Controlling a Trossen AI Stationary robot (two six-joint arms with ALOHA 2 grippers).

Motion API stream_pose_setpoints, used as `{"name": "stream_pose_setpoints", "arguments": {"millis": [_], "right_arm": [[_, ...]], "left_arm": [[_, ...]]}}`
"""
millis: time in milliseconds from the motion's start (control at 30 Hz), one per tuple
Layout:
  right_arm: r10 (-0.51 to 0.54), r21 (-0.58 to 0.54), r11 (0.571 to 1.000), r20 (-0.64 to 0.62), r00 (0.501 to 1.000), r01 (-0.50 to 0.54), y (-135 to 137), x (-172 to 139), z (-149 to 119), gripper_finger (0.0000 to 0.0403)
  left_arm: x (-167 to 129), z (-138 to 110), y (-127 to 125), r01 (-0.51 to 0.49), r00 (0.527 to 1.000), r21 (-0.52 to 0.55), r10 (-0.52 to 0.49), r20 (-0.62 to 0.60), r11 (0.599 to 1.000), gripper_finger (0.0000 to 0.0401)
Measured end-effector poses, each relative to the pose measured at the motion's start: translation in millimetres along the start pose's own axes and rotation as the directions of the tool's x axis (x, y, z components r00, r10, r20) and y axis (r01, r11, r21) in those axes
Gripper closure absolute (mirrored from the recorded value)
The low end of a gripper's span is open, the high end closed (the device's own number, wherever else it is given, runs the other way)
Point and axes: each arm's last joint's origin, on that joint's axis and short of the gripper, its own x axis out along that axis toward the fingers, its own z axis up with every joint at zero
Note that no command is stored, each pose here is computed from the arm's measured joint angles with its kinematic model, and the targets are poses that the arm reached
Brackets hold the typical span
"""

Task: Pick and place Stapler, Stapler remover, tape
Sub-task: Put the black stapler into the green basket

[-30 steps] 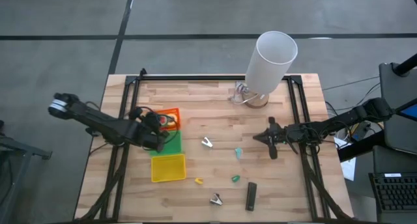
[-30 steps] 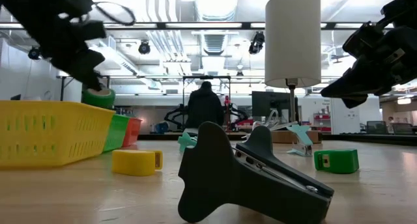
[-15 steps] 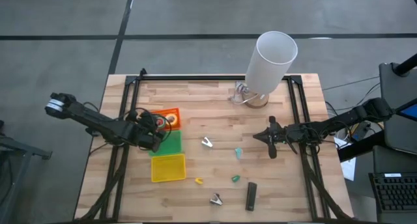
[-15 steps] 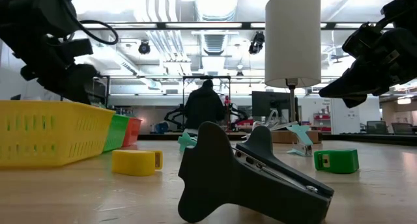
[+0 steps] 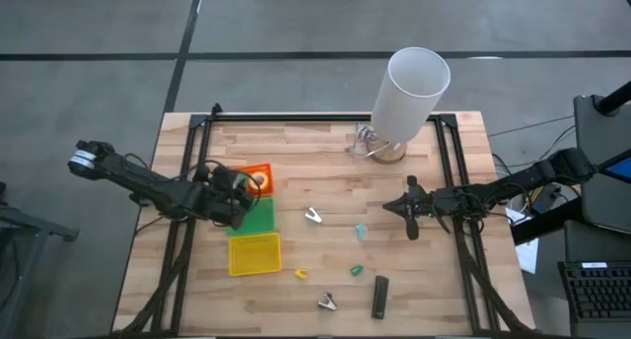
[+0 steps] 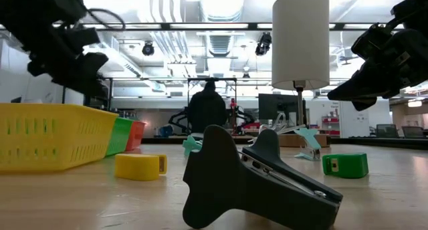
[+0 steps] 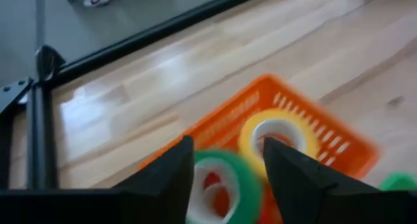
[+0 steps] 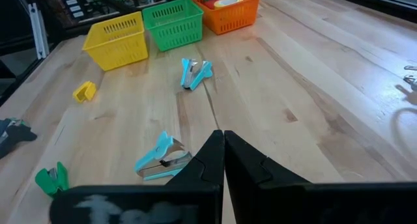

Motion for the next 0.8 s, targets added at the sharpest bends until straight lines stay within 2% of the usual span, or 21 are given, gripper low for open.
{"name": "stream_pose_setpoints", "arguments": {"millis": [100, 233, 467, 633, 800], "right_arm": [[0.000, -0.003, 1.000, -0.001, 1.000, 0.000, -0.1, 0.0, -0.1, 0.0394], [0.000, -0.002, 1.000, 0.000, 1.000, 0.000, 0.0, 0.0, 0.0, 0.0394], [0.000, 0.000, 1.000, -0.001, 1.000, 0.000, 0.0, 0.0, 0.0, 0.0394], [-0.001, -0.001, 1.000, -0.002, 1.000, 0.001, -0.1, 0.0, -0.1, 0.0394], [0.000, -0.001, 1.000, -0.002, 1.000, 0.000, 0.0, 0.0, -0.2, 0.0394]], "left_arm": [[-2.8, 7.9, -10.1, 0.060, 0.997, 0.021, -0.061, 0.039, 0.998, 0.0206], [-6.1, 19.9, -31.3, 0.208, 0.970, 0.062, -0.214, 0.115, 0.976, 0.0204], [-12.1, 35.1, -66.5, 0.466, 0.841, 0.217, -0.506, 0.191, 0.857, 0.0204], [-5.7, 29.3, -89.6, 0.555, 0.768, 0.301, -0.617, 0.172, 0.775, 0.0204], [8.2, 16.8, -111.1, 0.531, 0.785, 0.373, -0.607, 0.123, 0.761, 0.0206]]}}
